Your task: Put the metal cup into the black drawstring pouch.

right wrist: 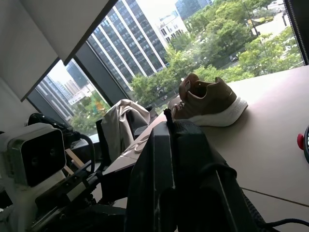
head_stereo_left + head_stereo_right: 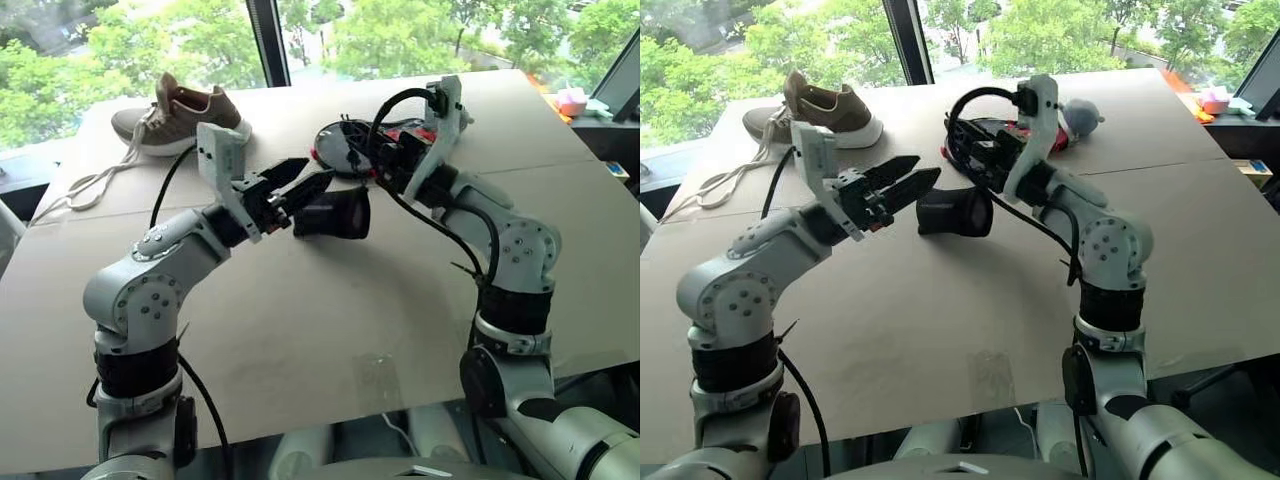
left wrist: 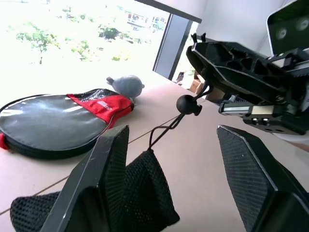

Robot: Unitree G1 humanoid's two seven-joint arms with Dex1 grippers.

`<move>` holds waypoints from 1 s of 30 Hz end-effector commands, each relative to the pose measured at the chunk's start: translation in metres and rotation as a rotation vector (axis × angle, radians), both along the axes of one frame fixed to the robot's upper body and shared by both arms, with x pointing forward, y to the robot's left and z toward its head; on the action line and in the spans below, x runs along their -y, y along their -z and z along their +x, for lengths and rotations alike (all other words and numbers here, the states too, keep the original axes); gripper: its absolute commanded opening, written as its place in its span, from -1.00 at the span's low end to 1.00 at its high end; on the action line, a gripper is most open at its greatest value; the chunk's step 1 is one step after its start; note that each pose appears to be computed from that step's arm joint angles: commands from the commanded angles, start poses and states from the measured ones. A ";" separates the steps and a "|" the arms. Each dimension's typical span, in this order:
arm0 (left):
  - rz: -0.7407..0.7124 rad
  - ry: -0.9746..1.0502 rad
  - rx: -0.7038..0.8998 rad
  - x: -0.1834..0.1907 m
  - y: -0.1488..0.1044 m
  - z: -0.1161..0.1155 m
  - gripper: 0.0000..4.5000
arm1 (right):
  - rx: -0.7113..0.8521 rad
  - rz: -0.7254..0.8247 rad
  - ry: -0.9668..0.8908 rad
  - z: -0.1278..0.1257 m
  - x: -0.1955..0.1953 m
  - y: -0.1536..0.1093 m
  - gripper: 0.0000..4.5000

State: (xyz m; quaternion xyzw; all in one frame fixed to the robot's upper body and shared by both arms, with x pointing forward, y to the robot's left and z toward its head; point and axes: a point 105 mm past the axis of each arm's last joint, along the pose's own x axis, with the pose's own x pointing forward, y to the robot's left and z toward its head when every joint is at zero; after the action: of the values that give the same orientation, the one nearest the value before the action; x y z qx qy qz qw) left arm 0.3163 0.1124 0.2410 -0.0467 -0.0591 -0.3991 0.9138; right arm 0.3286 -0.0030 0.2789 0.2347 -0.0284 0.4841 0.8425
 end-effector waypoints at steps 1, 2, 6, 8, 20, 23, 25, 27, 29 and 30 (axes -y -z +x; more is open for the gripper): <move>0.035 0.005 0.120 0.011 -0.013 0.001 0.33 | 0.074 0.007 -0.037 -0.013 -0.007 -0.019 -1.00; 0.046 0.009 0.135 0.014 -0.014 0.001 0.33 | 0.075 0.007 -0.038 -0.014 -0.008 -0.020 -1.00; 0.051 0.015 0.164 0.020 -0.013 0.005 0.33 | 0.083 0.009 -0.047 -0.016 -0.012 -0.022 -1.00; 0.034 0.011 0.169 0.020 -0.016 0.007 0.33 | 0.084 0.010 -0.048 -0.017 -0.012 -0.023 -1.00; -0.041 0.024 0.177 0.017 -0.023 0.009 -0.23 | 0.070 0.006 -0.043 -0.017 -0.013 -0.019 -1.00; -0.058 0.027 0.177 0.016 -0.025 0.009 -0.86 | 0.065 0.006 -0.043 -0.017 -0.013 -0.018 -1.00; -0.054 0.031 0.172 0.017 -0.023 0.009 -0.93 | 0.063 0.006 -0.041 -0.017 -0.012 -0.017 -1.00; -0.039 0.037 0.155 0.019 -0.018 0.008 -0.93 | 0.063 0.007 -0.039 -0.017 -0.012 -0.018 -1.00; -0.014 0.047 0.137 0.020 -0.011 0.007 -0.93 | 0.065 0.010 -0.035 -0.017 -0.011 -0.019 -1.00; 0.001 0.050 0.124 0.021 -0.007 0.007 -0.93 | 0.072 0.016 -0.033 -0.017 -0.011 -0.021 -1.00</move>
State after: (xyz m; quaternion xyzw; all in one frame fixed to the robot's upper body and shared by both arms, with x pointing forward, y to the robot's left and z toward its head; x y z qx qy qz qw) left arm 0.3290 0.0931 0.2439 -0.0393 -0.1060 -0.4162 0.9022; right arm 0.3220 0.0083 0.2823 0.2264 -0.0198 0.4927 0.8400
